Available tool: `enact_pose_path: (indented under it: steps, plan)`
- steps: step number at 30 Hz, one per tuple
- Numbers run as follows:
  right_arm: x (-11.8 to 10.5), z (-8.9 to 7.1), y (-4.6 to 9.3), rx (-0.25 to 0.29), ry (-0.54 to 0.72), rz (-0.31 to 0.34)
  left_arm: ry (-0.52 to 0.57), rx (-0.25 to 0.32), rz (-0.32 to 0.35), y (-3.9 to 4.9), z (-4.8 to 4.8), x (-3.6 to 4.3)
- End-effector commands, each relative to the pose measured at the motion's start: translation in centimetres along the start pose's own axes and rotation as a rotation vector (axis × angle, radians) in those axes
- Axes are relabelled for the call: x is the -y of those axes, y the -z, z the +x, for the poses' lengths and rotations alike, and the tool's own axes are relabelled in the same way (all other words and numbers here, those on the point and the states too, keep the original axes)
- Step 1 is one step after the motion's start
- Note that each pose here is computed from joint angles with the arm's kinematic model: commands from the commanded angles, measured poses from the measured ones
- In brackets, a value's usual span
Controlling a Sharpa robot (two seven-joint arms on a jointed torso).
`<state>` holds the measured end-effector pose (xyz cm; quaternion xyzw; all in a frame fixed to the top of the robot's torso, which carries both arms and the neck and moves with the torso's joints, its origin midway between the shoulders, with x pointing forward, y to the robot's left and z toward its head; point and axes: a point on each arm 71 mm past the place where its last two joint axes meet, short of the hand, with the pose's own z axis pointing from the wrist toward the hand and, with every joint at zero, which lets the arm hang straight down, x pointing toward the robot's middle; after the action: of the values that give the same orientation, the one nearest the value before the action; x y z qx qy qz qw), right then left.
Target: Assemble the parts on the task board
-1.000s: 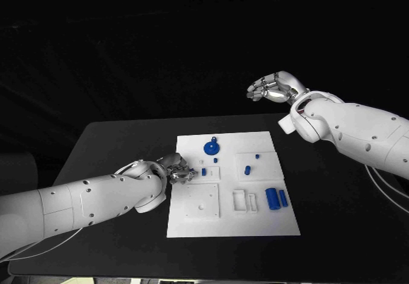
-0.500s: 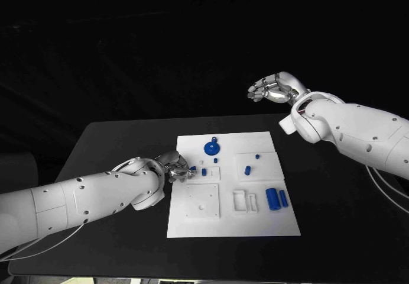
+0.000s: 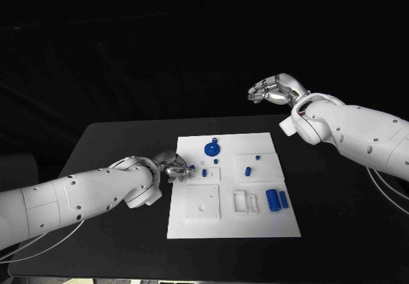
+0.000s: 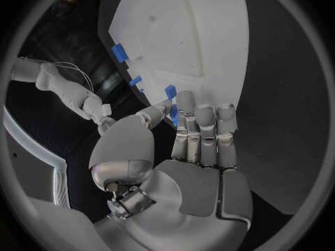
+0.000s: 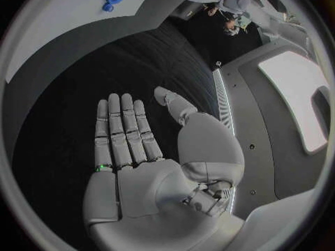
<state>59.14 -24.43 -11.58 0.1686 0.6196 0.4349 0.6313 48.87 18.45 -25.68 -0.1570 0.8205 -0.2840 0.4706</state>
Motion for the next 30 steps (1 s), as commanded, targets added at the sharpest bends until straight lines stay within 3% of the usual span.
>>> enact_pose_path:
  steps: [1, 5, 14, 24, 30]
  plan:
    - [-0.2, 0.3, 0.1, -0.020, -0.006, -0.005, 0.119, -0.088, 0.090, 0.11, -0.02, 0.64]
    - [-0.4, 0.8, 0.3, -0.047, 0.007, -0.011, 0.169, -0.115, 0.137, 0.31, -0.47, 0.70]
    - [-2.0, 4.0, 1.6, -0.202, 0.148, -0.084, 0.387, -0.230, 0.217, 0.70, -0.75, 0.60]
    - [-3.7, 7.5, 3.1, -0.339, 0.237, -0.162, 0.510, -0.295, 0.277, 1.01, -0.82, 0.78]
    - [-4.5, 9.0, 3.9, -0.370, 0.282, -0.203, 0.588, -0.358, 0.315, 1.34, -0.54, 1.23]
